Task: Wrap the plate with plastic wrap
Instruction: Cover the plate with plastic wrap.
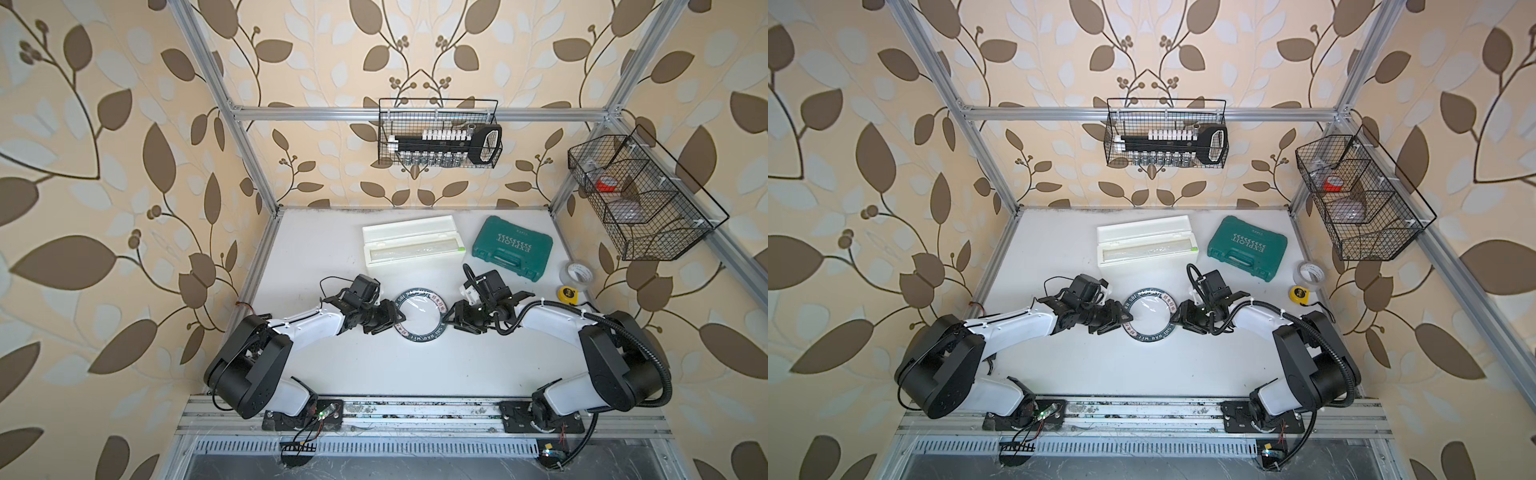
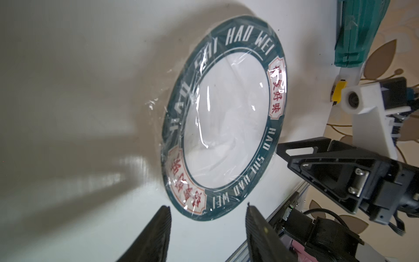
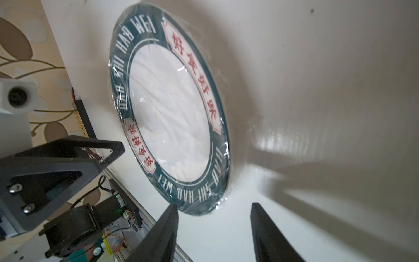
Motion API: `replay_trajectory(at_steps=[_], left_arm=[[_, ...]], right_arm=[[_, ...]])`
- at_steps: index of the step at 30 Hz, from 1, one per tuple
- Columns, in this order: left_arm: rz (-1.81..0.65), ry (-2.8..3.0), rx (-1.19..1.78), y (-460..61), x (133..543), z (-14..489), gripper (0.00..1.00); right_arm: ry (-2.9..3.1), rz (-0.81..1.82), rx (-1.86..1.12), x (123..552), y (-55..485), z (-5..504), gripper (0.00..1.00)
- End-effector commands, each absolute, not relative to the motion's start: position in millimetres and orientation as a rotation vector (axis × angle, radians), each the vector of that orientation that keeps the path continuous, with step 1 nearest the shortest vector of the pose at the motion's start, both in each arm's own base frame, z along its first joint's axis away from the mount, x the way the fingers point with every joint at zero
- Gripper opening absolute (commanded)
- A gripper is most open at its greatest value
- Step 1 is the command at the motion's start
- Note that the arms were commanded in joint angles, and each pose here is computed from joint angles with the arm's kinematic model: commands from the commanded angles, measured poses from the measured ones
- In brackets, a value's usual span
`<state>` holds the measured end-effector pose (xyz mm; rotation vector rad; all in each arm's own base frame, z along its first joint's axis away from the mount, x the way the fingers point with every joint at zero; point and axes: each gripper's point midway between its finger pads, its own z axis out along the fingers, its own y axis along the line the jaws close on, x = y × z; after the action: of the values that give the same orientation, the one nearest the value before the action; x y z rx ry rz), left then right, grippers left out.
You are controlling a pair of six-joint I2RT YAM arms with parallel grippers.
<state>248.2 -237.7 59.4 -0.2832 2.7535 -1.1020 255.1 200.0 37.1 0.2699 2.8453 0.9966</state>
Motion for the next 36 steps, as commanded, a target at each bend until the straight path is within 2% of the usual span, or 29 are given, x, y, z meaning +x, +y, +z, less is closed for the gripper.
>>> replay_trajectory(at_steps=[1,7,12,20,24,30,33,36], left_arm=[[-1.109,2.717,-0.266,-245,257,61,0.51],[-1.123,2.737,-0.281,-248,254,38,0.39],[-1.14,2.736,-0.276,-250,250,28,0.33],[-1.091,2.733,-0.287,-243,254,37,0.33],[-1.04,2.79,-0.33,-233,252,28,0.39],[-0.969,2.875,-0.36,-219,248,24,0.44],[-0.933,2.875,-0.392,-200,246,34,0.52],[-0.976,2.778,-0.355,-198,255,58,0.59]], right_arm=[[2.84,1.054,0.301,258,210,32,0.47],[2.837,1.13,0.345,256,225,19,0.3],[2.848,1.156,0.366,245,235,9,0.16],[2.847,1.189,0.433,241,235,6,0.13],[2.841,1.207,0.453,241,234,11,0.3],[2.85,1.167,0.466,241,217,16,0.53],[2.858,1.084,0.398,243,196,25,0.61],[2.883,0.881,0.262,251,178,31,0.64]])
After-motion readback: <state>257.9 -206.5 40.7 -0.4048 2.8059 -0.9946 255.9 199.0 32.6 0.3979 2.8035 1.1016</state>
